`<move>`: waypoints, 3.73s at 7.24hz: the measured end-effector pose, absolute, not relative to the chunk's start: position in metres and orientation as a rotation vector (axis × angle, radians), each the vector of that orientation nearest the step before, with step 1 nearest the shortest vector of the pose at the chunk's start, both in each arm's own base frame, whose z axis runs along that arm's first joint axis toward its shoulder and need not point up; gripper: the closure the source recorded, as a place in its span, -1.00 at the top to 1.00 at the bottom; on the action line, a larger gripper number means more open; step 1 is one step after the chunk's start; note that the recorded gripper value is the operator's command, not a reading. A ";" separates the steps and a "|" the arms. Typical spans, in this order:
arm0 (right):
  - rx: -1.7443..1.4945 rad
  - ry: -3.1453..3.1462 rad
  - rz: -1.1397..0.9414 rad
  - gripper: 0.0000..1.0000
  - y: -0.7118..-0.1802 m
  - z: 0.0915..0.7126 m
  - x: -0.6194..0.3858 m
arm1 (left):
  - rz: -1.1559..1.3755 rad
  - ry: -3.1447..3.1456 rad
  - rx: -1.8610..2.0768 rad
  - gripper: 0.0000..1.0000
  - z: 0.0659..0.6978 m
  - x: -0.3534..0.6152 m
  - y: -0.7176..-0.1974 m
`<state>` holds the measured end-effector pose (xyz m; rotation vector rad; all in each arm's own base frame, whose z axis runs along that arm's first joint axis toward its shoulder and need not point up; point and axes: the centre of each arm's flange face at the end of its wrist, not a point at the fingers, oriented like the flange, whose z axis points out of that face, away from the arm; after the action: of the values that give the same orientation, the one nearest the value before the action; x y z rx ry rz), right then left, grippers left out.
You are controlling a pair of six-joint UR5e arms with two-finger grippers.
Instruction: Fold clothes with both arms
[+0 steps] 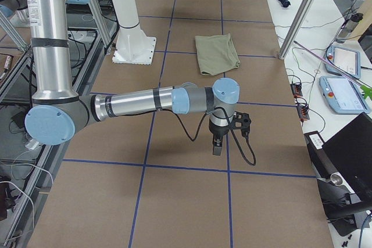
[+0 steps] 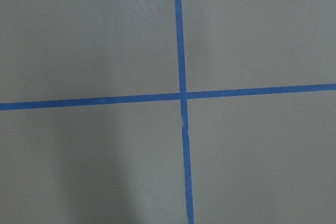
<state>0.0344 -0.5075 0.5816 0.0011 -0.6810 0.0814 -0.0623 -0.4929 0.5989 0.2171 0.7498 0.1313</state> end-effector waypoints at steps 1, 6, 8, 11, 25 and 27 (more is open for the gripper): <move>0.000 -0.683 0.083 1.00 -0.507 0.582 0.034 | 0.129 0.745 0.216 1.00 0.599 -0.062 -0.494; 0.000 -0.683 0.084 1.00 -0.507 0.582 0.034 | 0.126 0.745 0.207 1.00 0.599 -0.062 -0.493; 0.002 -0.684 0.084 1.00 -0.508 0.581 0.034 | 0.130 0.746 0.215 1.00 0.596 -0.062 -0.493; 0.018 -0.687 0.078 1.00 -0.512 0.575 0.033 | 0.144 0.776 0.240 1.00 0.581 -0.060 -0.496; 0.031 -0.707 0.072 1.00 -0.511 0.574 0.032 | 0.168 0.785 0.290 1.00 0.556 -0.059 -0.497; 0.031 -0.707 0.072 1.00 -0.511 0.574 0.032 | 0.166 0.785 0.288 1.00 0.557 -0.059 -0.497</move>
<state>0.0317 -0.5106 0.5744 0.0306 -0.7075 0.0723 -0.0587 -0.4969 0.5572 0.2876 0.7849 0.1665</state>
